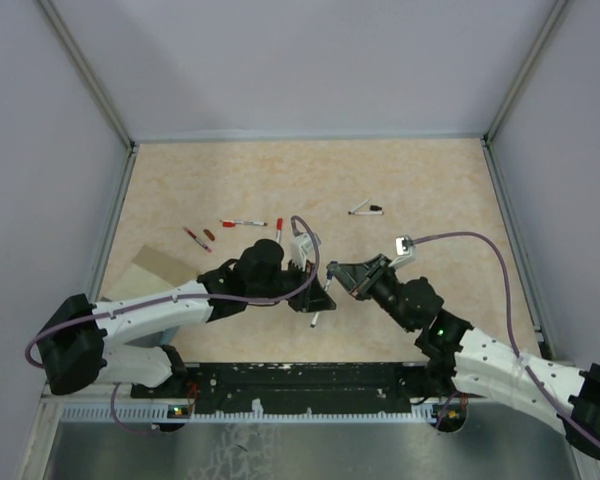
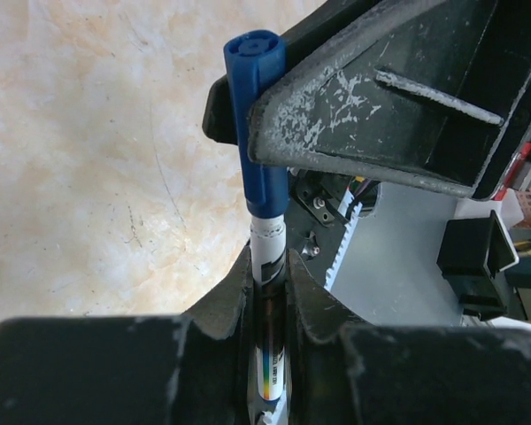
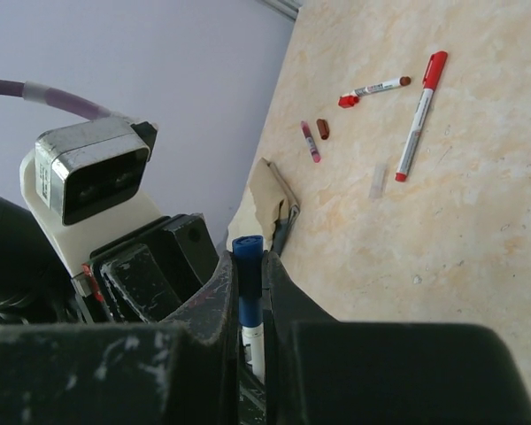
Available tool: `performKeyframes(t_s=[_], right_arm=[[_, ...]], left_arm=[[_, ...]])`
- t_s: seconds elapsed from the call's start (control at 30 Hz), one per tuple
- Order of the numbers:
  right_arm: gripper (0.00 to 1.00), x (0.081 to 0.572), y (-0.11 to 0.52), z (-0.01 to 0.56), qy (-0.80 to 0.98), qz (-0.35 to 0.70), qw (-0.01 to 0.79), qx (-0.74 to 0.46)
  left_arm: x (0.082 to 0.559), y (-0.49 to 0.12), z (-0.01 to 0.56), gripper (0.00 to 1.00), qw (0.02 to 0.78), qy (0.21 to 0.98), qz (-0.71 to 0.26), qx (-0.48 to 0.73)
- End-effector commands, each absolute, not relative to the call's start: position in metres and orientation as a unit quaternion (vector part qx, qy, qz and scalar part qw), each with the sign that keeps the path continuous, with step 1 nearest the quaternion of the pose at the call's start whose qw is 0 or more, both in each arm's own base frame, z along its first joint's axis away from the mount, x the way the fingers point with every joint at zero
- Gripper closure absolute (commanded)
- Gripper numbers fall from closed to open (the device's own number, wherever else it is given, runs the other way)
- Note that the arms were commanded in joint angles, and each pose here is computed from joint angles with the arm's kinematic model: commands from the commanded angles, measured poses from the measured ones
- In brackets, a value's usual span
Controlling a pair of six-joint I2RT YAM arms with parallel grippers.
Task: Insert the pens into the pen caps
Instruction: Insert the pen cap onto the pen.
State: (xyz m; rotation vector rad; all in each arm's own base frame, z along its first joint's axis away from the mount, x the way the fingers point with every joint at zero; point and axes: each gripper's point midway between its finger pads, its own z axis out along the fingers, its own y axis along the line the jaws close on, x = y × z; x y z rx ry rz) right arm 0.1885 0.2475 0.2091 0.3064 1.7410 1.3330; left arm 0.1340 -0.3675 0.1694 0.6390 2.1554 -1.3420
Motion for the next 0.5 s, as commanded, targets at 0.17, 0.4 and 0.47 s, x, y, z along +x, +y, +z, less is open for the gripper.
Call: performKeyframes(t_s=[0.17,0.4,0.47], right_arm=[[1.0,0.159,0.266,0.195,0.729,0.554,0.4,0.04],[0.89,0.165,0.252,0.213,0.713,0.545,0.436,0.056],[0.84,0.167,0.248,0.219,0.711,0.541,0.446,0.058]], left_arm=[[0.175,-0.391,0.238,1.0,0.375,0.737,-0.514,0.229],[0.173,-0.388,0.234,1.0,0.372,0.74,-0.511,0.231],[0.172,-0.386,0.23,1.0,0.369,0.742,-0.509,0.233]])
